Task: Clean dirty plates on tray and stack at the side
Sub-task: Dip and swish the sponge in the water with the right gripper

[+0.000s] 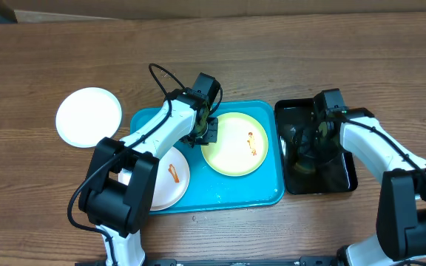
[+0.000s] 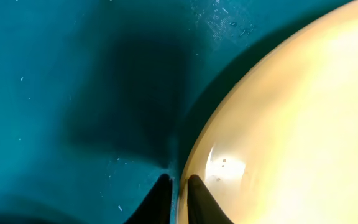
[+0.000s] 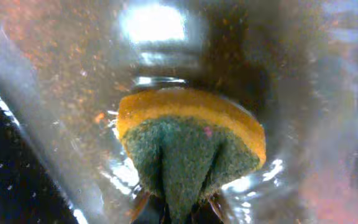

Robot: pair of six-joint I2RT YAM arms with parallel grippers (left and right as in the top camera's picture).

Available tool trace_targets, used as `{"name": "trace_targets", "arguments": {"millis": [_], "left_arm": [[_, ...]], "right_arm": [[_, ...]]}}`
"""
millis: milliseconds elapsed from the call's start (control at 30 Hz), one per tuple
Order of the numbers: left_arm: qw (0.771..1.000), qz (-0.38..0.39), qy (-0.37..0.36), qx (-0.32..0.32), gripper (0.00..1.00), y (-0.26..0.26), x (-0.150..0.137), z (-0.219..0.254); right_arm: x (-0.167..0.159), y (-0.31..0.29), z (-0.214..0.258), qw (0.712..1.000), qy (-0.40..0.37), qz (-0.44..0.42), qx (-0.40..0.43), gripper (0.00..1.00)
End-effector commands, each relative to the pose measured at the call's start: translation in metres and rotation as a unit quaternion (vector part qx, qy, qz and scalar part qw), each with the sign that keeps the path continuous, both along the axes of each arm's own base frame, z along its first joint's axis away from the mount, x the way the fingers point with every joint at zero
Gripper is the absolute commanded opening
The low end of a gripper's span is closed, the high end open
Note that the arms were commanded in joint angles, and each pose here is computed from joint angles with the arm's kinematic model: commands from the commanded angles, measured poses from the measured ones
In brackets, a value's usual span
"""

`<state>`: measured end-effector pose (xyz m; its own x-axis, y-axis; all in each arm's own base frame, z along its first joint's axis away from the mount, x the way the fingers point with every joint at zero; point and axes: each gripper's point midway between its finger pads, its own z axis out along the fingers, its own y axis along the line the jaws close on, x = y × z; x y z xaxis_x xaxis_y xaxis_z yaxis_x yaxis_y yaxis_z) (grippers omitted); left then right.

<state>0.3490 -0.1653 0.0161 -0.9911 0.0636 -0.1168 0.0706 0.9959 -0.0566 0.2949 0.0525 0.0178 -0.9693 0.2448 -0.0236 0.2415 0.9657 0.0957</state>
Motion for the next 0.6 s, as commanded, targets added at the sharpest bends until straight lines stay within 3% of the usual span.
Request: {"name": "trace_targets", "arguments": {"millis": [0,567], "left_arm": [[1.0,0.023,0.004,0.007,0.1,0.008,0.001,-0.004],[0.999,0.045,0.017,0.001,0.09,0.024,0.003,-0.004]], "right_arm": [[0.03,-0.004,0.033,0.998,-0.051,0.024,-0.018,0.04],[0.035,-0.015,0.06,0.996,-0.047,0.059,-0.057,0.04]]}}
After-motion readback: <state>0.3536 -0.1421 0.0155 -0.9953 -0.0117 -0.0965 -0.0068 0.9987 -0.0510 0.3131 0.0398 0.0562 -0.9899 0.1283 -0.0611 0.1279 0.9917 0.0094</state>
